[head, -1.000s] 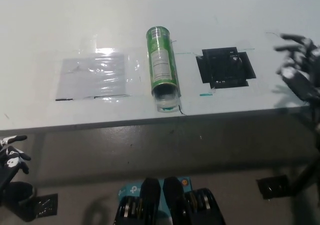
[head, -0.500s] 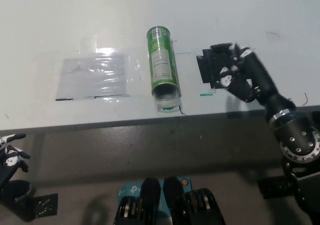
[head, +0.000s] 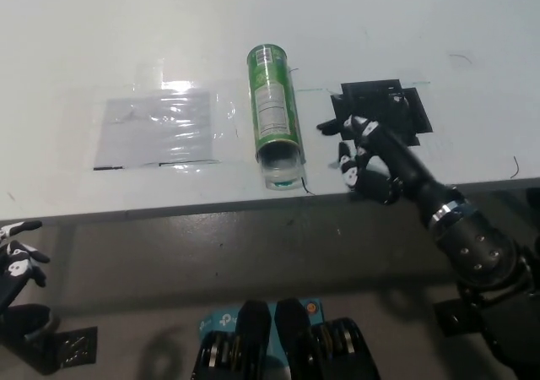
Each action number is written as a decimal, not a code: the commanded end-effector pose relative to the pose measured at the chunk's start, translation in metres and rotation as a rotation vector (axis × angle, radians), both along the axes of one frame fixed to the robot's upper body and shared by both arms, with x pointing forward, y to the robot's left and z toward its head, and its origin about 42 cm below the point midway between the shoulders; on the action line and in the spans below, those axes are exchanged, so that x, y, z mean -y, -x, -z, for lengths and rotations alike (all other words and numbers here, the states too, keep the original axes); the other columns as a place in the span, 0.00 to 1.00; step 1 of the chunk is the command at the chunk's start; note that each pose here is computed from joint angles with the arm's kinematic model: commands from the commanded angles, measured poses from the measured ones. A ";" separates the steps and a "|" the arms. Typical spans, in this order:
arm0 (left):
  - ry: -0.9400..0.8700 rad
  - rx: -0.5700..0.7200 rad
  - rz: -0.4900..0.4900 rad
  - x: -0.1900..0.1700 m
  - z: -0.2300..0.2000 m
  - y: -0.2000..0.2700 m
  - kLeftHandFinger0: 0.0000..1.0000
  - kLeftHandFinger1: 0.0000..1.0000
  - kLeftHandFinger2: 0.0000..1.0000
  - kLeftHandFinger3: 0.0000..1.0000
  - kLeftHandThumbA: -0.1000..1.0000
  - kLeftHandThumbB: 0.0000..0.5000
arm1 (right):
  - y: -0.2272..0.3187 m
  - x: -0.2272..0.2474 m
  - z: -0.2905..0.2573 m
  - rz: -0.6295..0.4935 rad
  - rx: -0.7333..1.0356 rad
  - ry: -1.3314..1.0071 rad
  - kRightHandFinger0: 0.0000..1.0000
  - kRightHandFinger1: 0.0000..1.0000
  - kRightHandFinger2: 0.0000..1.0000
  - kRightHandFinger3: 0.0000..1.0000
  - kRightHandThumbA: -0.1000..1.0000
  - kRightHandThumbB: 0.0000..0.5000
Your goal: The robot uses its right hand finger to pull out the chips tray kept inside a container in the middle of the desk
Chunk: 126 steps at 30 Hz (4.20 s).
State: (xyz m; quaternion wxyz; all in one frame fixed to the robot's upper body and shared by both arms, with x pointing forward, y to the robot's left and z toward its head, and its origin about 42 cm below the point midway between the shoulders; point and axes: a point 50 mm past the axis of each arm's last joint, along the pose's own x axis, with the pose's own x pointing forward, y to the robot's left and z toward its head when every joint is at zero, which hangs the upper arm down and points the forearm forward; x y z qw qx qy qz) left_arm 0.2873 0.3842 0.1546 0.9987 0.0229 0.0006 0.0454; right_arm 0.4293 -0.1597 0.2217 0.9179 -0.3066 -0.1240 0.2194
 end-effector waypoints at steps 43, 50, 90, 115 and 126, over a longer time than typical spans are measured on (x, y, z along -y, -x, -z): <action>-0.073 0.089 0.014 -0.018 -0.049 -0.021 0.36 0.32 0.39 0.64 0.00 0.20 | -0.009 -0.022 0.040 -0.137 0.095 0.363 0.06 0.18 0.73 0.77 0.00 0.42; -0.068 0.088 0.004 -0.020 -0.053 -0.023 0.36 0.32 0.40 0.64 0.00 0.20 | 0.007 -0.036 0.071 -0.184 0.079 0.333 0.13 0.19 0.74 0.77 0.00 0.44; -0.068 0.089 0.002 -0.022 -0.047 -0.023 0.36 0.32 0.38 0.62 0.00 0.23 | 0.097 -0.022 0.067 -0.068 0.022 0.131 0.00 0.01 0.76 0.76 0.00 0.36; -0.068 0.066 0.007 -0.019 -0.035 -0.013 0.35 0.30 0.34 0.60 0.00 0.21 | 0.069 -0.005 0.024 -0.011 0.076 0.069 0.06 0.10 1.00 1.00 0.00 0.44; -0.074 0.050 -0.001 -0.019 -0.028 -0.007 0.34 0.29 0.33 0.58 0.00 0.23 | 0.097 0.095 0.010 0.275 0.127 -0.066 0.00 0.00 1.00 1.00 0.00 0.54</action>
